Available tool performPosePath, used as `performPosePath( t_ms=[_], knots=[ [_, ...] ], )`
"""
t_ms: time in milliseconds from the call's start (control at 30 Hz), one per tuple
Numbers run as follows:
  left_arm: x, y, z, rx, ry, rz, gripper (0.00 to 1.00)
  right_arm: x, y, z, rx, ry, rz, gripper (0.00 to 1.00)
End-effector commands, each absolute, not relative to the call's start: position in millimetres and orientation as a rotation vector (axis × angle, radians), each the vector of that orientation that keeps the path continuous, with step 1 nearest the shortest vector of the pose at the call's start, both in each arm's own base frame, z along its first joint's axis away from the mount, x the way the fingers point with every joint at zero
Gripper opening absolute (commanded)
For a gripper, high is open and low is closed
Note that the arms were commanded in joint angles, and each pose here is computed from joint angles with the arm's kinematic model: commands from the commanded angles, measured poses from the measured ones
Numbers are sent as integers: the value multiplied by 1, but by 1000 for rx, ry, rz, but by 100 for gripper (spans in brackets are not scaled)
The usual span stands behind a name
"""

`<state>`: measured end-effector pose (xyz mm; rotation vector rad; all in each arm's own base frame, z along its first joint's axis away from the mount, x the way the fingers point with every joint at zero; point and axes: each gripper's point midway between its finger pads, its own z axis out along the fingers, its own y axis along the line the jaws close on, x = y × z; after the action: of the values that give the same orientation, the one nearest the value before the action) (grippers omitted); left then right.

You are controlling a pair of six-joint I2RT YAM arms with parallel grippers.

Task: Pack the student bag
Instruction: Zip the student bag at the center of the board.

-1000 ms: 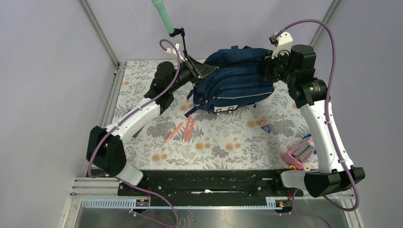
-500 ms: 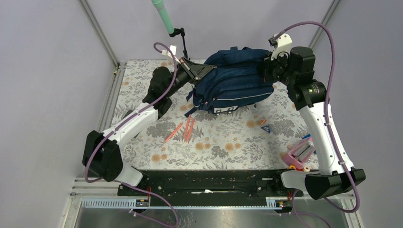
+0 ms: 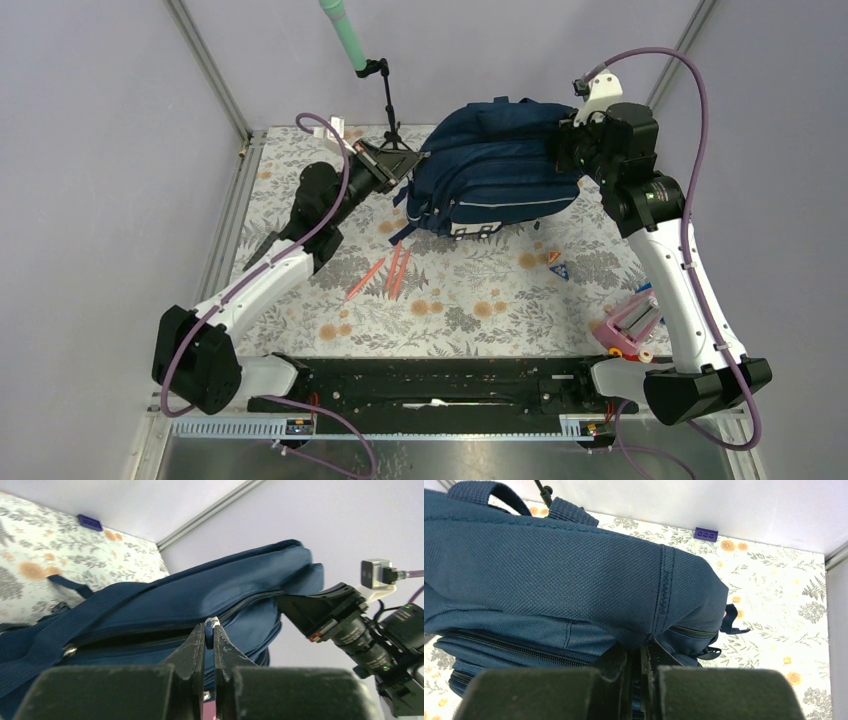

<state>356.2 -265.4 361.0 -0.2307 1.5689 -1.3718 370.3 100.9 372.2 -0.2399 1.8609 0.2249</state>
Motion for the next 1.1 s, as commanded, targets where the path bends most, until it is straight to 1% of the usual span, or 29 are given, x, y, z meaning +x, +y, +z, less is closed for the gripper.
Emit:
performPosePath(
  t_ms=[0,133,367,500,800,967,1000,1033,1067],
  knots=[
    [364,-228,364,-305,1484,-1283,0,377,70,421,-29,1702,130,0],
    [366,-214,341,-342,1509,-1250,0,378,71,425,3,1696,150,0],
    [378,-198,284,-385,1618,-1152,0,376,73,434,28,1678,186,0],
    [380,-200,259,-377,1682,-1127,0,375,75,438,35,1670,204,0],
    [375,-204,180,-421,1834,-1112,0,376,85,438,29,1665,269,0],
    [373,-218,197,-307,1808,-1188,0,372,100,445,-58,1652,336,0],
    [372,-219,206,-272,1800,-1178,8,369,106,448,-92,1645,365,0],
    [370,-218,213,-239,1797,-1157,22,368,111,450,-122,1643,386,0],
    [368,-216,223,-196,1786,-1134,37,366,114,452,-141,1637,399,0]
  ],
)
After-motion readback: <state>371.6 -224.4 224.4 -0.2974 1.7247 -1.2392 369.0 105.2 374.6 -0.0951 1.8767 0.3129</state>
